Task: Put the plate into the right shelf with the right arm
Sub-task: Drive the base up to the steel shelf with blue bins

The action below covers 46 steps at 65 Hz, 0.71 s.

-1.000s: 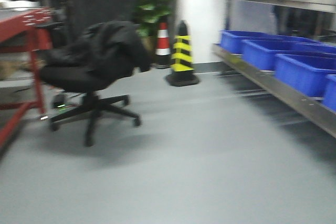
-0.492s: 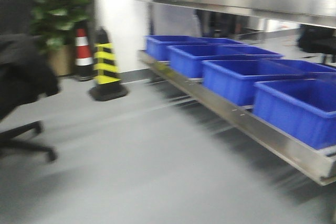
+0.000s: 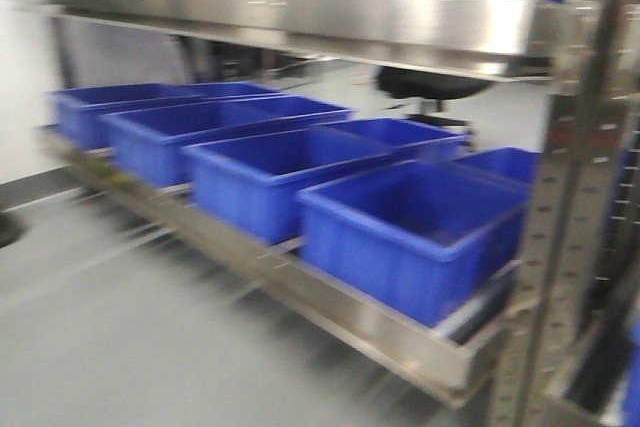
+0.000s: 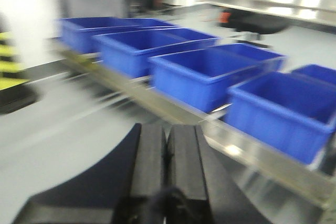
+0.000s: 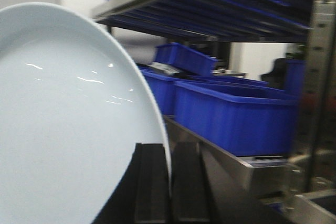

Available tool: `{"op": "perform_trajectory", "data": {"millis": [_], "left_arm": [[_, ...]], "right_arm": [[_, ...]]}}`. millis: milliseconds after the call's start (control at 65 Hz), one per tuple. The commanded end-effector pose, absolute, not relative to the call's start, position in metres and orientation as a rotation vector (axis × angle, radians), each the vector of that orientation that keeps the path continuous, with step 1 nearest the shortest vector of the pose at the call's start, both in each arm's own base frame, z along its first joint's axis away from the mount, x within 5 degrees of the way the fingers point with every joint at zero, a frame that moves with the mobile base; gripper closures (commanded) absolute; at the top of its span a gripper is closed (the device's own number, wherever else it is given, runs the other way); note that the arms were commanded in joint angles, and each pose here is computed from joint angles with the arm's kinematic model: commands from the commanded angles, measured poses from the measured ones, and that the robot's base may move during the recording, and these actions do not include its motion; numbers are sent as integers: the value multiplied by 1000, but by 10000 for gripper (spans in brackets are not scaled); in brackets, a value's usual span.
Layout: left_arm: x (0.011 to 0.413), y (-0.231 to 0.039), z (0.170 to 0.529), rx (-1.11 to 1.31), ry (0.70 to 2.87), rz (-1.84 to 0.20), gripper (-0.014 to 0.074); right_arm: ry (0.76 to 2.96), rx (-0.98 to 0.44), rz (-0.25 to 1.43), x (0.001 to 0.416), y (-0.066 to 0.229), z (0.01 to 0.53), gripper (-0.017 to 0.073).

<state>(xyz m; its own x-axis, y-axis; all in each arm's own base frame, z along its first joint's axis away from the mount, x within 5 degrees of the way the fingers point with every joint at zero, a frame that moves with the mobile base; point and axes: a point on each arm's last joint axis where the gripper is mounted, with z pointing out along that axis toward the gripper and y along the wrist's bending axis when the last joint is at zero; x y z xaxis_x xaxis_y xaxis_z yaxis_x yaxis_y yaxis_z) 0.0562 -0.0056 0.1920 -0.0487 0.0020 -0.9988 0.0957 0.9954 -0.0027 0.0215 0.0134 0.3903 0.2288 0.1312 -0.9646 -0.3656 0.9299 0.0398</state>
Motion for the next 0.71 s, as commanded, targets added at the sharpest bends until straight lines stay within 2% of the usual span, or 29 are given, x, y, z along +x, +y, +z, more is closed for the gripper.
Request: {"op": "perform_trajectory", "data": {"millis": [0,692], "left_arm": [[56,-5,197,62,1536,-81,641],[56,-5,197,62,1536,-81,641]], "right_arm": [[1192,-172,336,19,10,406,503],[1192,-172,336,19,10,406,503]]}}
